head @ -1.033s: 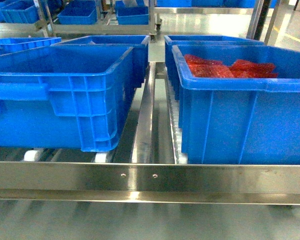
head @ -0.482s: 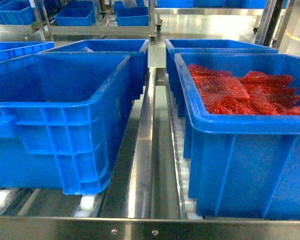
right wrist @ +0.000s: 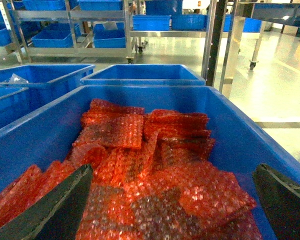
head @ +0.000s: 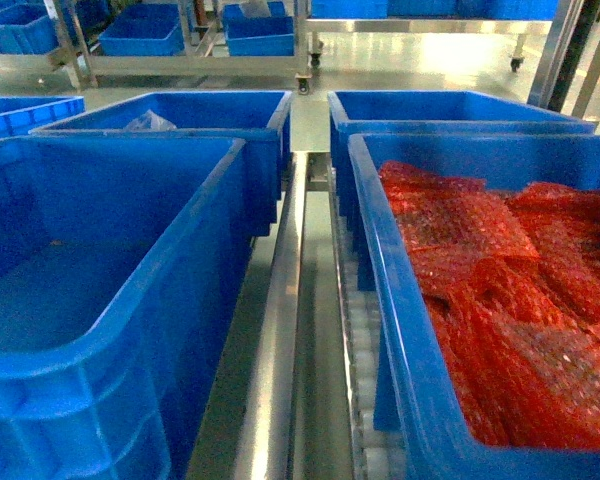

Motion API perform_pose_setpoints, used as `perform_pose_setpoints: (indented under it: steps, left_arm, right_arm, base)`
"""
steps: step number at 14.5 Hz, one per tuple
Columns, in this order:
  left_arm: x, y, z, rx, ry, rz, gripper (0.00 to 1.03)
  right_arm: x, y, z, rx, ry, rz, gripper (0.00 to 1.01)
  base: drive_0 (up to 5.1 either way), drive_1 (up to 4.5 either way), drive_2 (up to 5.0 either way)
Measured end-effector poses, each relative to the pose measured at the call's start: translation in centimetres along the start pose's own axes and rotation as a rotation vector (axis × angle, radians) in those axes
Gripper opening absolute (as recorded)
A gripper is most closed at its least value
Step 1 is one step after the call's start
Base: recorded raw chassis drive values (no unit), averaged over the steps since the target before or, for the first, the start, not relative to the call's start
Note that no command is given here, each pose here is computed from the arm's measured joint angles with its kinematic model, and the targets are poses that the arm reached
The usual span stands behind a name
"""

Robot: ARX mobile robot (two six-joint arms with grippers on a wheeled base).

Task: Pick blue part to blue bin on bottom shelf

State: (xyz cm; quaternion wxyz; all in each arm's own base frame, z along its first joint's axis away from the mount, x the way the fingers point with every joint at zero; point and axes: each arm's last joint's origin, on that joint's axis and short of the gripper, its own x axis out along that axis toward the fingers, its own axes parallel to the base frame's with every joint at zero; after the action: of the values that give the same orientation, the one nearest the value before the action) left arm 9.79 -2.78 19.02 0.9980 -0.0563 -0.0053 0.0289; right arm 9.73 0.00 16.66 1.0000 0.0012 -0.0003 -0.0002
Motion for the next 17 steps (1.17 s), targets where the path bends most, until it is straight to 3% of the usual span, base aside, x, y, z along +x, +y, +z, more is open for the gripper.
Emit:
perform_pose_setpoints:
  steps: [17]
  left_arm:
    - [0.01, 0.00, -0.01, 0.001, 0.001, 0.001, 0.43]
  right_arm:
    - [0.00, 0.00, 0.01, 0.000, -0.001, 0.000, 0.98]
  base:
    - [0.0, 0.00, 0.0]
